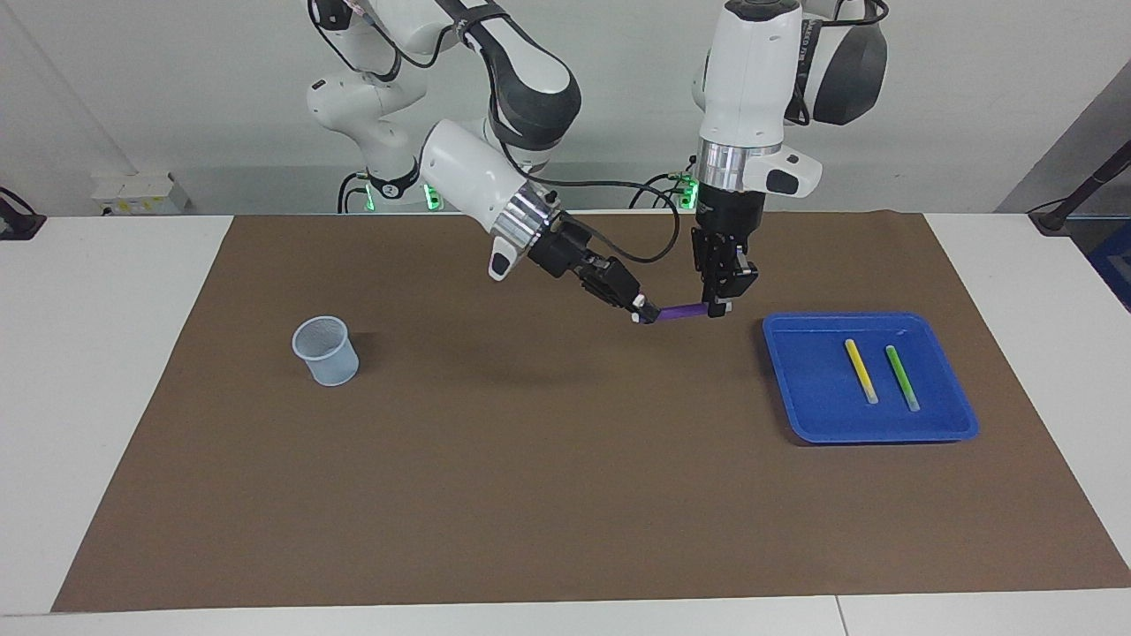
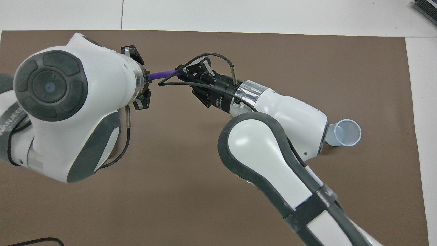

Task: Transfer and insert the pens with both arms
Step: 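Close the right gripper on the purple pen's free end, then carry the purple pen to the cup while the left gripper returns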

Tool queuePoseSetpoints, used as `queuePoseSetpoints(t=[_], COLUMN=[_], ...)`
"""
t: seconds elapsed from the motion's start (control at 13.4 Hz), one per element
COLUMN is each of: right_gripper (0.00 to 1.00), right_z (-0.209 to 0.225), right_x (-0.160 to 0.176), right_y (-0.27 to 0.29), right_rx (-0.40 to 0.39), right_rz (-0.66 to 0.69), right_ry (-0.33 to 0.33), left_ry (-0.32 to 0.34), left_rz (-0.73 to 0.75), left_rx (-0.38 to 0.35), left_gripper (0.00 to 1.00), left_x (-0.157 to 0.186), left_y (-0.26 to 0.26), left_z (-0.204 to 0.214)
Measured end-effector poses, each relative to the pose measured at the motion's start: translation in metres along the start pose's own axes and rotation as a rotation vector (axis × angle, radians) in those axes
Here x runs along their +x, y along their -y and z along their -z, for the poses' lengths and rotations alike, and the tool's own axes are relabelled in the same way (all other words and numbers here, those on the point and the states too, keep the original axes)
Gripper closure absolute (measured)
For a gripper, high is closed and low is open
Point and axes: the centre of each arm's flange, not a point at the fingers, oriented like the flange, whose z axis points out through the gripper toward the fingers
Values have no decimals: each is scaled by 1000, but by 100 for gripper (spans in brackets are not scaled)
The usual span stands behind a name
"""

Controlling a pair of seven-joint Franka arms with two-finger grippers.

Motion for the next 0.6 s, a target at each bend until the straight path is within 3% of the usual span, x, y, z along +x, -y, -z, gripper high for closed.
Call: queuePoseSetpoints(t=[0.22, 0.37, 0.6], right_gripper=[82, 82, 82], right_z=[0, 0, 2], right_x=[0, 2, 6], right_y=[0, 0, 1], right_rx=[1, 1, 2], right_rz=[0, -1, -4], right_ry=[0, -3, -8], left_ry=[0, 1, 5], left_rz=[-1, -1, 0], left_rx=[-2, -4, -11], left_gripper=[83, 67, 30], left_x=[0, 0, 1], left_y=[0, 0, 0], left_z=[1, 3, 8])
